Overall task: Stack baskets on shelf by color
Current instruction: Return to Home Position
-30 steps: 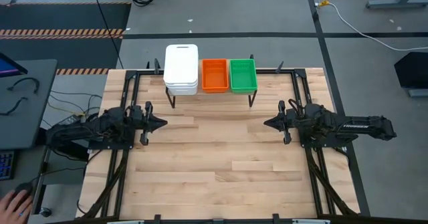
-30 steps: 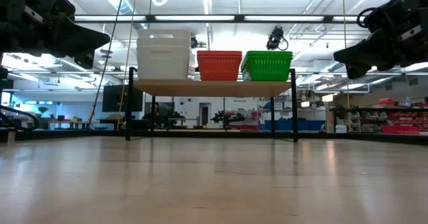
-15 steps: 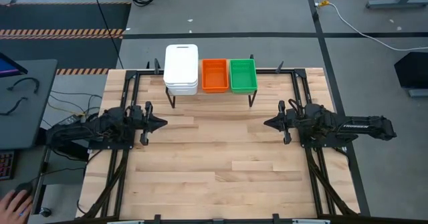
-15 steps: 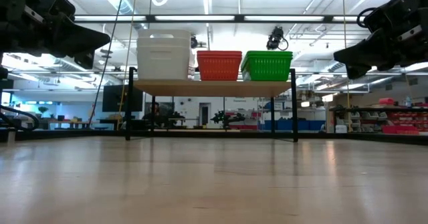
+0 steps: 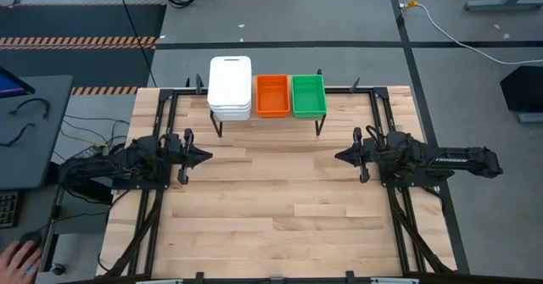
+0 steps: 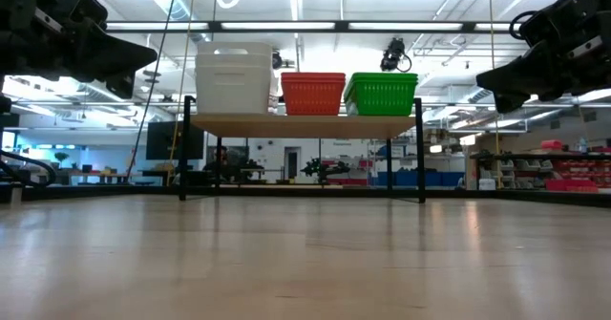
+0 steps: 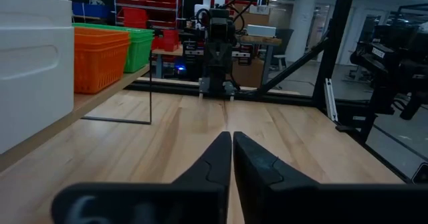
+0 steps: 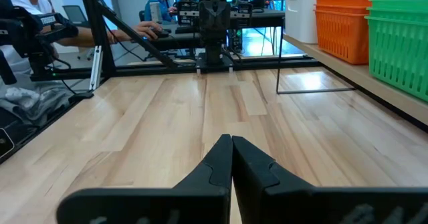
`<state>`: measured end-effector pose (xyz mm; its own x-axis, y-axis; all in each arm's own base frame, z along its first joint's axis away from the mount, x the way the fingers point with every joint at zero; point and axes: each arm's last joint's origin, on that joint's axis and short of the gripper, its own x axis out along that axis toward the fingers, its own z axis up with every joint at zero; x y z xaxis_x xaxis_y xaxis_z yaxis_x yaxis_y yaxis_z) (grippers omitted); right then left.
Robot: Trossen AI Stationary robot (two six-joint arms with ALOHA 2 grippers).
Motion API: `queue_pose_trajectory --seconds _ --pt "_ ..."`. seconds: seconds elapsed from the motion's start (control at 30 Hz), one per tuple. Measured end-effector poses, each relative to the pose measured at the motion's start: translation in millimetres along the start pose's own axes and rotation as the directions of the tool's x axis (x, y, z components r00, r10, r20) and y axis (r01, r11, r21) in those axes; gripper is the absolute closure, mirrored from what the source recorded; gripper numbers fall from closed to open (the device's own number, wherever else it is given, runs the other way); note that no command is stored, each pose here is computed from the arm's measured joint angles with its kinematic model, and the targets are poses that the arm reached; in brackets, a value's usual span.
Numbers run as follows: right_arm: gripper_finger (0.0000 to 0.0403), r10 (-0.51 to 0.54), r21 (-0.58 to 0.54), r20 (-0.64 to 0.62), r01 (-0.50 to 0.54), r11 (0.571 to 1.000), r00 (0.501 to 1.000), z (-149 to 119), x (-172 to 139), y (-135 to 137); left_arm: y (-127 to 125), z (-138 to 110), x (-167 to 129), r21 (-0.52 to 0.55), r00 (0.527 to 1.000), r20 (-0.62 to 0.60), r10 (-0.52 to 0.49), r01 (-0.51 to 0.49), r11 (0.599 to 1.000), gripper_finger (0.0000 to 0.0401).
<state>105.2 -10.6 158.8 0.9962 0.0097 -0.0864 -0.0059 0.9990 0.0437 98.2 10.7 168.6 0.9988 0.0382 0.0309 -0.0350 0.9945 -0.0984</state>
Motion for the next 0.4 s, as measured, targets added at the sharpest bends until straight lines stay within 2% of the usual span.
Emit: queue_pose_trajectory --seconds 0.4 --pt "0.0387 0.000 0.000 0.000 0.000 1.000 1.000 0.1 0.0 0.0 0.0 -0.1 0.0 0.000 1.000 0.000 0.000 0.000 1.000 0.0376"
